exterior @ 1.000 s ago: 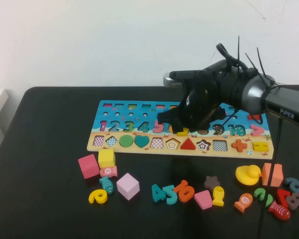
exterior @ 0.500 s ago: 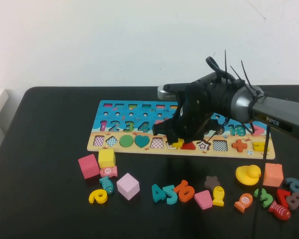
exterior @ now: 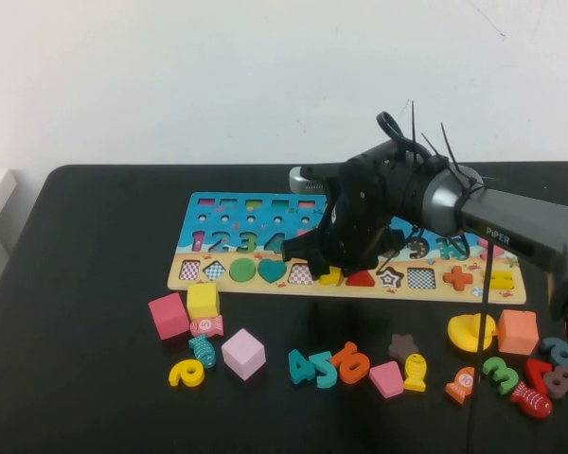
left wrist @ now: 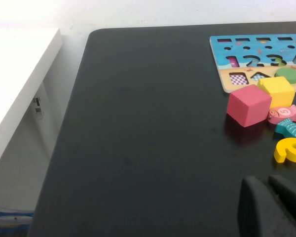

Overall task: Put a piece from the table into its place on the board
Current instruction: Place the "Pentagon" into the hole of the Pentagon

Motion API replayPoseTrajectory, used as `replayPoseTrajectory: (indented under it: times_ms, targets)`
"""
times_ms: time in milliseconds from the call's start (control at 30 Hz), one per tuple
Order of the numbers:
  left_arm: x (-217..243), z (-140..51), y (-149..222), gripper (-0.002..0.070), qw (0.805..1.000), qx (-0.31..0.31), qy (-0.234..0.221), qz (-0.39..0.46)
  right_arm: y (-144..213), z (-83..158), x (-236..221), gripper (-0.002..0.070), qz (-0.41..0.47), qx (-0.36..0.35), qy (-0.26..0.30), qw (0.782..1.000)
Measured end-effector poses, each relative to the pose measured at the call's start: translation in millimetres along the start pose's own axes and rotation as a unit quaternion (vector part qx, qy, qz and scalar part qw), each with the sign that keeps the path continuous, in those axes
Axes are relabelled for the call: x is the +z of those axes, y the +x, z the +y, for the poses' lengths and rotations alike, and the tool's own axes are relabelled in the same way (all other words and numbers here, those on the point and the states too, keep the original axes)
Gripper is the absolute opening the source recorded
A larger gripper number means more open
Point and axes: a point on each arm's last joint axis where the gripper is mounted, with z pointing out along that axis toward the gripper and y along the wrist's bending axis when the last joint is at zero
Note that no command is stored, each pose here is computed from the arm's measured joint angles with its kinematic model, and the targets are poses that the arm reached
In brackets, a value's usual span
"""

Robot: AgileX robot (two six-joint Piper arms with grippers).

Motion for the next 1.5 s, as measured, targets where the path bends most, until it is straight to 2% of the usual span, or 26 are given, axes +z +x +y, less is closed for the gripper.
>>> replayPoseTrajectory:
  times_ms: [633, 933, 1500]
  targets:
    - [0, 0.0, 0, -0.0002, 1.000, 0.000, 0.000, 0.000, -5, 4, -6, 0.0364, 0.010, 0.021, -0.005, 1.000]
    - [0, 0.0, 0, -0.0002, 1.000, 0.000, 0.000, 0.000, -5, 0, -12, 0.0363, 0.033, 0.014, 0.016, 0.999]
    - [0, 0.0, 0, -0.0002, 1.000, 0.000, 0.000, 0.000, -5, 1, 2, 0.0363, 0.022, 0.018, 0.010, 1.000]
